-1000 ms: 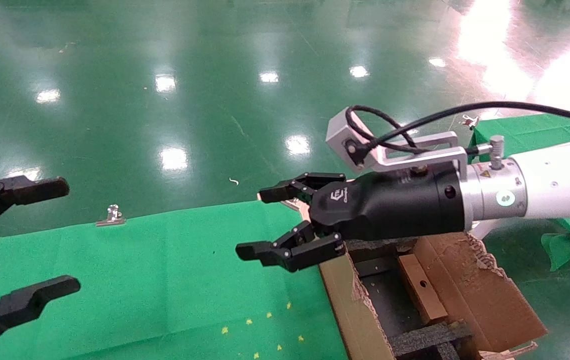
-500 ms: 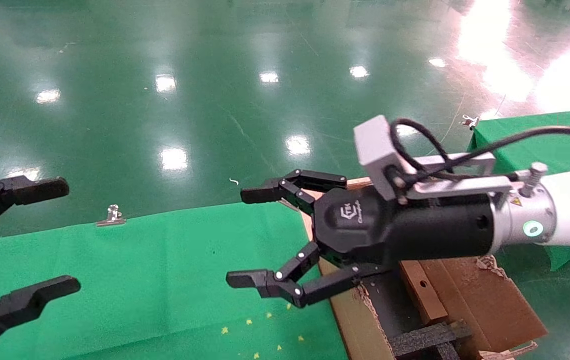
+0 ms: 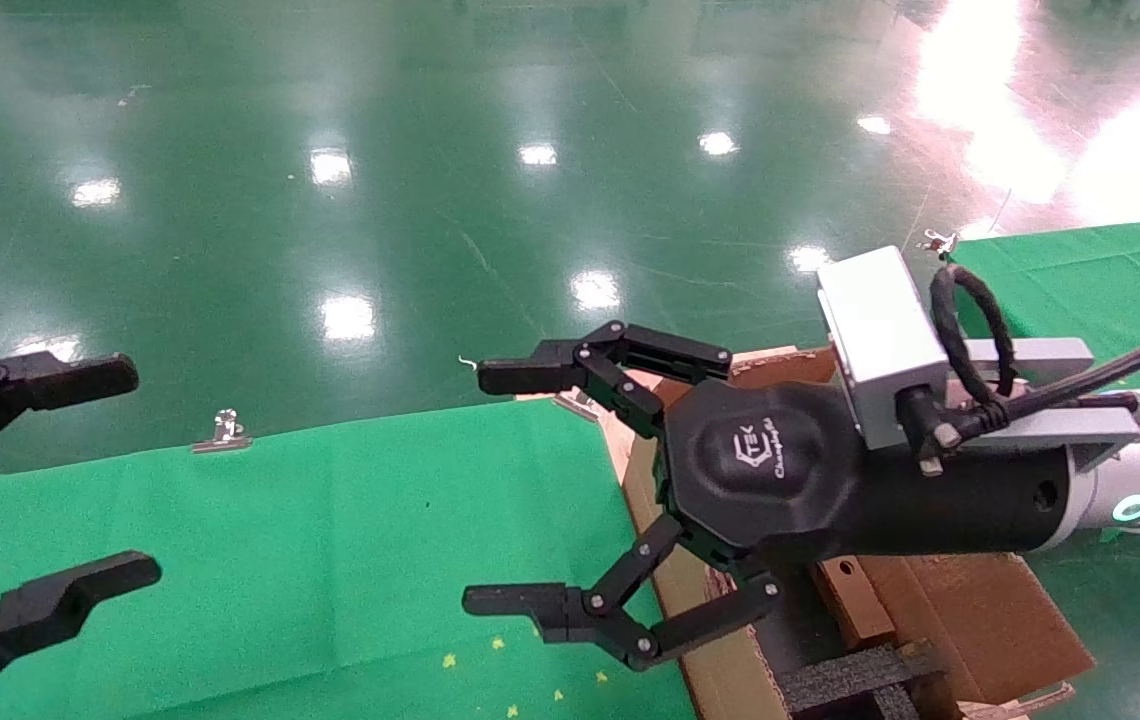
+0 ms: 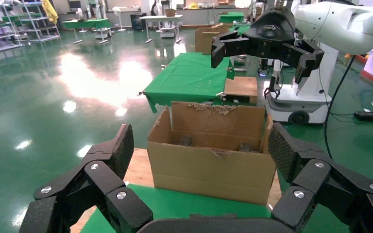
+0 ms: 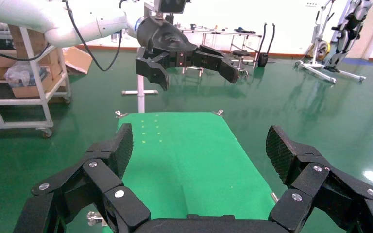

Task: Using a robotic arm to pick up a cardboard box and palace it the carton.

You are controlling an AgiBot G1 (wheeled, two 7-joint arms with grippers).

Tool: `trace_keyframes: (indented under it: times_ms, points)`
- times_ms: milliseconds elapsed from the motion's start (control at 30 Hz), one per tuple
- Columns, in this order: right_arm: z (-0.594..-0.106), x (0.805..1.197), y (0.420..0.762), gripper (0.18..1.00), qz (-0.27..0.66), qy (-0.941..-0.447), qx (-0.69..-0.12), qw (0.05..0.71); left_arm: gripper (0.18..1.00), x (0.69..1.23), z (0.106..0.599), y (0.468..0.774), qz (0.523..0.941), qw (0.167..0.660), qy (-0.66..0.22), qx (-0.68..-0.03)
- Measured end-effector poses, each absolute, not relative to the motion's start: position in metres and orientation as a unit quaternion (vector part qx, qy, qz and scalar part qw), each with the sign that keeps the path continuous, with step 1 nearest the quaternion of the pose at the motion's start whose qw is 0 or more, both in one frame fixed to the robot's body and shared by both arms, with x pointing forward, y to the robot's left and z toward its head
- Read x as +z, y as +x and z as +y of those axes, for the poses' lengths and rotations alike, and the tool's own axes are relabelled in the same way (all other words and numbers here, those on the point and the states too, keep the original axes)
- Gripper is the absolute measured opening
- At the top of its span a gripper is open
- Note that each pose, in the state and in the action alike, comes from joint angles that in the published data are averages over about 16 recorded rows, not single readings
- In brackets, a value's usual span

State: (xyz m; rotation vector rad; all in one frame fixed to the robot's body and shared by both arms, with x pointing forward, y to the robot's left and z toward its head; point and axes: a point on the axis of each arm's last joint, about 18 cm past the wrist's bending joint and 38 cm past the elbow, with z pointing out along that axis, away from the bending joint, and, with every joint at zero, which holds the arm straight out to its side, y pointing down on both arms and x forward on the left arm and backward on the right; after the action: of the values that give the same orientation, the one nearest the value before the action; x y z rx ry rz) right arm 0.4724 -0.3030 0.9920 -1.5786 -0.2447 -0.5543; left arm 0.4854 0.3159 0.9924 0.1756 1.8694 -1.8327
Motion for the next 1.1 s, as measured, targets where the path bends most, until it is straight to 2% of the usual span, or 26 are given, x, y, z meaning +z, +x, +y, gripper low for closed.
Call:
trace_keyframes:
  times_ms: [1100]
  points:
    - [-0.3022,0.992,0.475,1.001,-0.102,-0.704,-0.244,0.659,1.001,0.9924,0.316,0.4854,0.689,0.256,0.065,-0.675]
